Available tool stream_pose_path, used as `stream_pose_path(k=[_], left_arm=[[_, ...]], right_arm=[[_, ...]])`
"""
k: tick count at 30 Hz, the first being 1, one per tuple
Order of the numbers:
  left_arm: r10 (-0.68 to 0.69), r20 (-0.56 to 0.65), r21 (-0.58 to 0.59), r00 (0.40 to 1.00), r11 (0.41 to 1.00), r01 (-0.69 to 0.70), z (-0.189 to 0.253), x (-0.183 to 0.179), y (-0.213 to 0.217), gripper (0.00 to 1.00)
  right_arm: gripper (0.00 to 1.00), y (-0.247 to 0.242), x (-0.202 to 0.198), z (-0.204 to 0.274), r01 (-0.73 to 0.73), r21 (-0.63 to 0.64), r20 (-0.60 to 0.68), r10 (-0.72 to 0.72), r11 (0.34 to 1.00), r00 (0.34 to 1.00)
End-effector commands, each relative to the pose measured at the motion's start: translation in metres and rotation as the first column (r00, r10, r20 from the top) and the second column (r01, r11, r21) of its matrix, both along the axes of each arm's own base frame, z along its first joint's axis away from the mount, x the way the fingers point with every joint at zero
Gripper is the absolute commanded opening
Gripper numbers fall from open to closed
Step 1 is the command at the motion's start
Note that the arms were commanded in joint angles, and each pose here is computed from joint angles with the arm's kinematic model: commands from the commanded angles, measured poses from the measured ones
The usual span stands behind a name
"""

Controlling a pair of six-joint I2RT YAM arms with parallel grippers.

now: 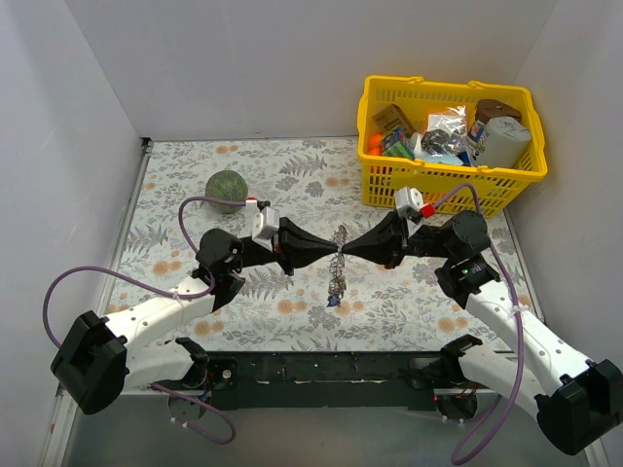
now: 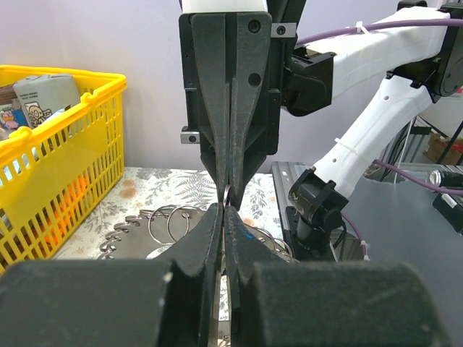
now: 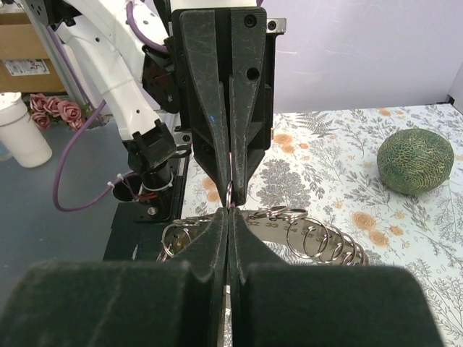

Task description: Put the keys on the keyring

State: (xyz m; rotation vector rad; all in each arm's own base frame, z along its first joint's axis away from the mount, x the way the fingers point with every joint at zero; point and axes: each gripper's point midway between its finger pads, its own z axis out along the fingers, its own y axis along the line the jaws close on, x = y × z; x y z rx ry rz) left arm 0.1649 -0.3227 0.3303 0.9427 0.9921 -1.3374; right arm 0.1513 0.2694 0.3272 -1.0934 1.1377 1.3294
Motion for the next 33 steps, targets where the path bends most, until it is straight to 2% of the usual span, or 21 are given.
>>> stream_pose_path(k=[1,6,10,11,12,14,15,17,24,28,33], left_arm=[[-0.014,0.057,-0.026,0.998,1.0,0.016,0.025,-0.003,0.001,0.0],[-0.032,0.046,0.091,0.998,0.995,0.027,0.01,0.0,-0.006,0.0],[-0.002,0.046,0.168,0.999,0.986,-0.006,0.004,0.007,-0.005,0.22],[0.008,0.054,0.174,0.999,0.985,-0.017,0.006,0.007,-0.004,0.33],[0.016,0.043,0.198,0.999,0.98,-0.025,0.001,0.009,-0.003,0.37],[0.03,0.067,0.213,0.997,0.976,-0.043,0.001,0.011,-0.002,0.44],[0.034,0.061,0.233,0.998,0.971,-0.048,0.0,0.011,-0.001,0.45],[0.038,0.087,0.256,0.996,0.965,-0.059,0.0,0.013,-0.001,0.47],[-0.025,0.026,0.415,0.999,0.91,0.012,-0.026,0.015,-0.005,0.45],[-0.066,-0.008,0.459,0.998,0.886,0.063,-0.038,0.014,-0.009,0.34],[-0.091,-0.035,0.475,0.995,0.874,0.096,-0.045,0.014,-0.013,0.26]], right_arm=[[0.01,0.002,-0.001,0.007,-0.01,-0.002,0.038,0.01,1.0,0.999],[0.01,0.001,0.009,-0.001,0.037,-0.084,0.056,-0.032,0.996,0.998],[0.01,0.002,0.012,-0.012,0.013,-0.164,0.059,-0.004,0.986,0.998],[0.01,0.001,0.01,-0.02,-0.006,-0.201,0.025,0.012,0.98,1.0],[0.01,0.002,0.012,-0.01,-0.006,-0.194,0.081,0.022,0.981,0.997],[0.01,0.001,0.01,-0.024,-0.043,-0.252,0.017,0.049,0.967,0.999],[0.01,0.002,0.011,-0.017,-0.045,-0.253,0.061,0.063,0.966,0.996],[0.01,0.001,0.012,-0.025,-0.064,-0.294,0.029,0.076,0.954,0.997],[0.01,0.002,0.013,-0.027,-0.084,-0.322,0.033,0.1,0.943,0.994],[0.01,0.002,0.015,-0.031,-0.083,-0.332,0.027,0.097,0.94,0.995],[0.01,0.002,0.016,-0.032,-0.078,-0.335,0.025,0.091,0.939,0.995]])
